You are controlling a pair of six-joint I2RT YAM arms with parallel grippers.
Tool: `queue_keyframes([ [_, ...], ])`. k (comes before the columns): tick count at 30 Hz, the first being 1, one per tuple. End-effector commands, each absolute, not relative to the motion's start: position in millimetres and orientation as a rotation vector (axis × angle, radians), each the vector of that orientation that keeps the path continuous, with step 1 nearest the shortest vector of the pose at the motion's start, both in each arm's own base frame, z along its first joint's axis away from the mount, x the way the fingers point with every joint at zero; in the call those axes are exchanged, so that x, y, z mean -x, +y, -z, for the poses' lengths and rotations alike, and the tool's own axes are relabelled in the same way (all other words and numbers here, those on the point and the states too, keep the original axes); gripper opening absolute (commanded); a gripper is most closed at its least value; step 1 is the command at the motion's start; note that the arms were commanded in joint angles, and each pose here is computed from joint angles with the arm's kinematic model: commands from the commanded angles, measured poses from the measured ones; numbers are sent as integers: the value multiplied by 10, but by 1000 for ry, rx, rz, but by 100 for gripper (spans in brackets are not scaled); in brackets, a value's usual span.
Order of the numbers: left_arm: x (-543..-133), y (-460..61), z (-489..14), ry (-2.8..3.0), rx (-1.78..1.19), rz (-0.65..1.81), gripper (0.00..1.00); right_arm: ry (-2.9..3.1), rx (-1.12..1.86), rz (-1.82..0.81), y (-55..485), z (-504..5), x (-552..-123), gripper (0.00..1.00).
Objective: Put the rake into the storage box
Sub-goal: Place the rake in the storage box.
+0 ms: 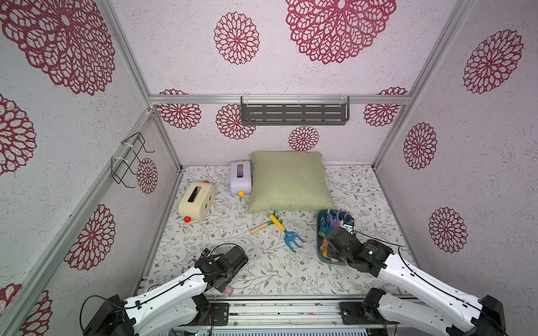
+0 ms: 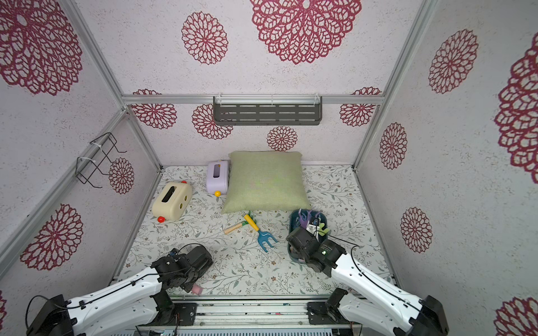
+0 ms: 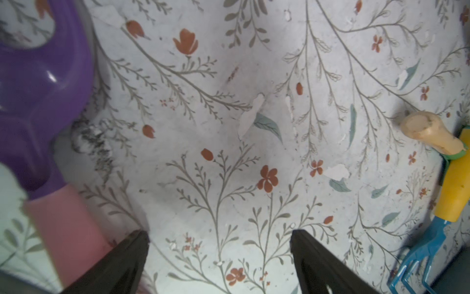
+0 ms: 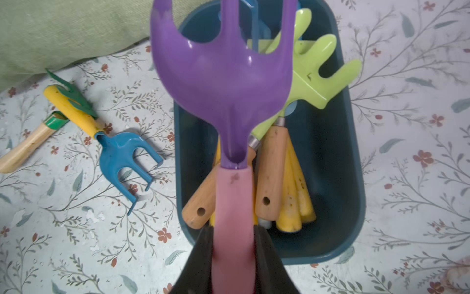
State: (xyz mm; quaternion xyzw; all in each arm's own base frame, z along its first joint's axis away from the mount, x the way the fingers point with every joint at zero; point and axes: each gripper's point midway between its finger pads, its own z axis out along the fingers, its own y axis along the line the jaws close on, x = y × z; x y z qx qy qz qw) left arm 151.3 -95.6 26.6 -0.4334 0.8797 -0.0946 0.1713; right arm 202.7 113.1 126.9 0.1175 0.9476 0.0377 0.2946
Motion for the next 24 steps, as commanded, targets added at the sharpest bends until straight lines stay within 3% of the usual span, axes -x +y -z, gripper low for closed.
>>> queue_keyframes([
  [1,-1526,-934,-254,2475,1264,287,93,2514,-364,-49,1063,-1239,-2083,0],
  [12,-1564,-872,-147,2508,1287,304,84,2583,-337,-42,1134,-991,-2236,0],
  [24,-1515,-794,-314,2507,1303,261,87,2584,-303,-54,1152,-1118,-2293,47],
])
